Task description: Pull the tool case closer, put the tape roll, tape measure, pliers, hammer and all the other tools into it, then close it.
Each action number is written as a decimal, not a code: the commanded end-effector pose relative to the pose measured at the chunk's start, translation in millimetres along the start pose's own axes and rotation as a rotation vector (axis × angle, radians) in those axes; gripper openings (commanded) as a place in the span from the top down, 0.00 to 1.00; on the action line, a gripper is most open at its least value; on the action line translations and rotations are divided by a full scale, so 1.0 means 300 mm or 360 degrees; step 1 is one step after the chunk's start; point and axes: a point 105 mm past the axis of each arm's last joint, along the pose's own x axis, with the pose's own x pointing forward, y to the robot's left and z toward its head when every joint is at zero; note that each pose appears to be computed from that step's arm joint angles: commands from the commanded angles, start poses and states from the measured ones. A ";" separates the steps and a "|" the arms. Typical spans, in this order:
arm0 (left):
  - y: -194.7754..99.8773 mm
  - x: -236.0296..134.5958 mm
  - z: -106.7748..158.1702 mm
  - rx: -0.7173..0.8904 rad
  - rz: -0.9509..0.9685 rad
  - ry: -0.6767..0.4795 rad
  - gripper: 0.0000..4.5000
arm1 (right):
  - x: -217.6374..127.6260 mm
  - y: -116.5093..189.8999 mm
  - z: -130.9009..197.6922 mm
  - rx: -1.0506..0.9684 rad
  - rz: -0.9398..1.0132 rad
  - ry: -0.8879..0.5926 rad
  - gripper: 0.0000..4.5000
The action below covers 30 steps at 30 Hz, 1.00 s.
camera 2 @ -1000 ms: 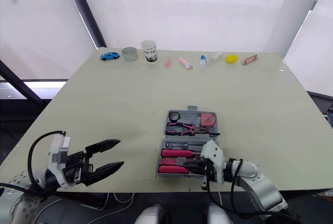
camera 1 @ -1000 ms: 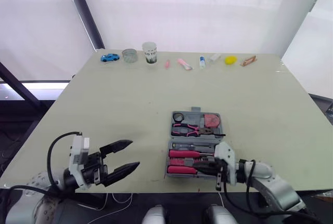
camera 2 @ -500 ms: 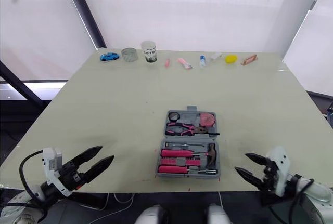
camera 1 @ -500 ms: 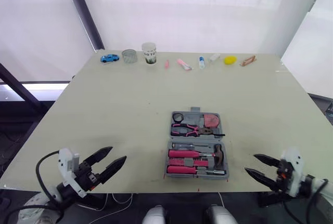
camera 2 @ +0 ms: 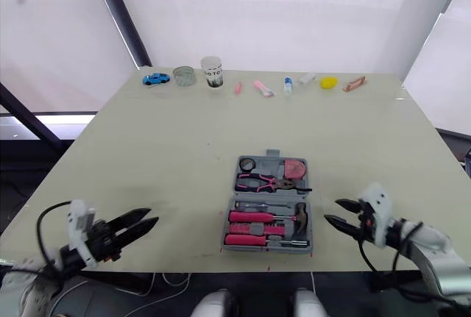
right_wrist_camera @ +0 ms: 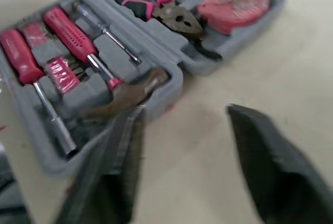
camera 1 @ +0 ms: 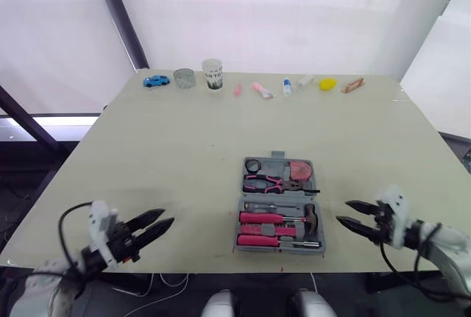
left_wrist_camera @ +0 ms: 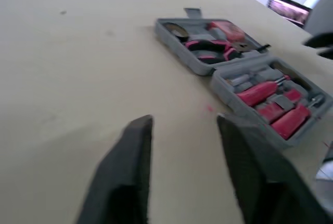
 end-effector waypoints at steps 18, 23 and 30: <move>0.007 0.470 -0.057 0.0326 -0.0562 0.0564 1.00 | 0.184 -0.077 0.014 -0.0620 0.0362 0.0585 1.00; -0.010 0.532 -0.059 0.0385 -0.0623 0.0568 1.00 | 0.239 -0.048 0.039 -0.0653 0.0440 0.0540 1.00; -0.051 0.587 -0.045 0.0419 -0.0730 0.0516 1.00 | 0.257 -0.033 0.049 -0.0708 0.0499 0.0524 1.00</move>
